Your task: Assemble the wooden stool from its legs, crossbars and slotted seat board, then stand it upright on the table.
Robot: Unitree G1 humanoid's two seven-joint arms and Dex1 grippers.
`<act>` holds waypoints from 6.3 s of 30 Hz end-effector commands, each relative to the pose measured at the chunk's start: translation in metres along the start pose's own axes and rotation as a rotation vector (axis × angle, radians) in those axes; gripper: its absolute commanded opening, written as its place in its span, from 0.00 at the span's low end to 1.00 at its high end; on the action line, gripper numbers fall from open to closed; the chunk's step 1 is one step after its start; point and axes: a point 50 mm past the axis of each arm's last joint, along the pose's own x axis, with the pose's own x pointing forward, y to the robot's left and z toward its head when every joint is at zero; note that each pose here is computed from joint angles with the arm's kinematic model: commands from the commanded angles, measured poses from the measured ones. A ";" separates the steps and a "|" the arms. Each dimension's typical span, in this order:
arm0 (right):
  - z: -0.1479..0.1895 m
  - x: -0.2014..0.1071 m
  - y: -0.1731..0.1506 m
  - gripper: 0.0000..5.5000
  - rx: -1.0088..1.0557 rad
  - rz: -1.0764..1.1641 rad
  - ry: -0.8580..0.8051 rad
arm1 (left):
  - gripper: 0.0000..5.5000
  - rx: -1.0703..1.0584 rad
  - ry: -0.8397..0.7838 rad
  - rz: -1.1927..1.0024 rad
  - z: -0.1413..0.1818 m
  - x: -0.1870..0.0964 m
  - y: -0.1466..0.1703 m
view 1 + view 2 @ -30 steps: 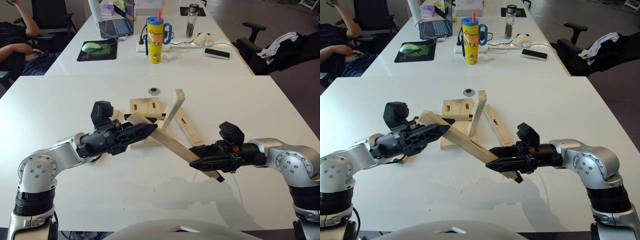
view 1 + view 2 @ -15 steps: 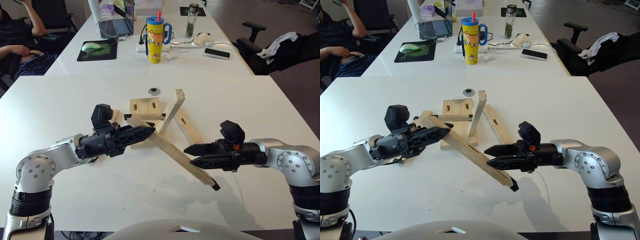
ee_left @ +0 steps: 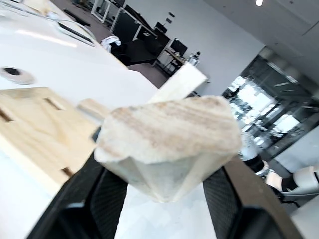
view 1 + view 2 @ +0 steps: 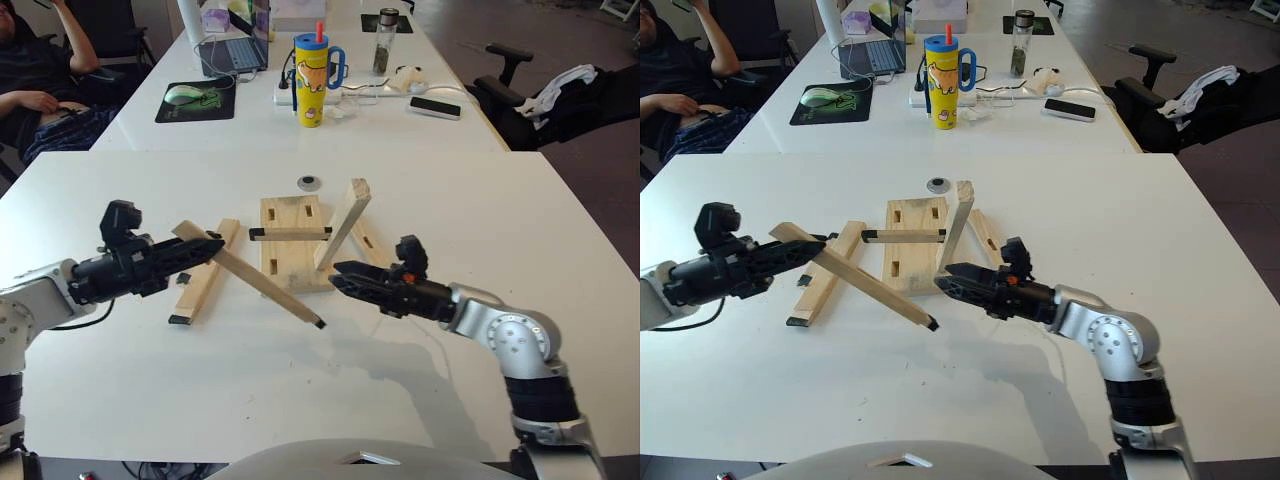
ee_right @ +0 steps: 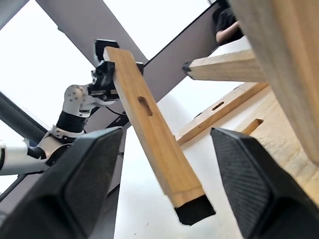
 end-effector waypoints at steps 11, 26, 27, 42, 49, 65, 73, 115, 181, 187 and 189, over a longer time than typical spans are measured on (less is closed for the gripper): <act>-0.033 0.040 -0.048 0.59 0.071 -0.467 -0.083 | 0.38 0.234 -0.043 0.071 0.056 -0.030 0.014; -0.020 0.021 -0.044 0.59 -0.103 -0.460 -0.005 | 0.38 0.347 -0.152 0.067 0.055 0.000 0.010; -0.020 0.024 -0.039 0.59 -0.103 -0.439 -0.017 | 0.38 0.358 -0.156 0.060 0.055 0.002 0.009; -0.030 0.045 -0.035 0.59 -0.157 -0.502 -0.075 | 0.38 0.532 0.035 -0.023 0.045 0.046 0.017; -0.036 0.052 -0.038 0.59 -0.172 -0.517 -0.065 | 0.38 0.558 0.091 -0.053 0.052 0.048 0.015; -0.044 0.056 -0.046 0.59 -0.163 -0.578 -0.024 | 0.38 0.620 0.232 -0.121 0.063 0.060 0.015; -0.045 0.053 -0.049 0.59 -0.152 -0.594 -0.030 | 0.38 0.605 0.173 -0.143 0.067 0.064 0.010; -0.086 0.036 -0.060 0.59 -0.077 -0.694 0.256 | 0.38 0.646 0.481 -0.120 -0.005 0.096 0.026; -0.031 0.053 -0.052 0.00 -0.645 -0.627 0.007 | 0.38 0.507 0.404 -0.177 -0.011 0.109 0.047; -0.051 0.053 -0.067 0.00 -0.573 -0.691 0.207 | 0.38 0.524 0.395 -0.176 -0.018 0.110 0.047; -0.058 0.051 -0.069 0.00 -0.548 -0.707 0.264 | 0.38 0.533 0.380 -0.166 -0.017 0.110 0.047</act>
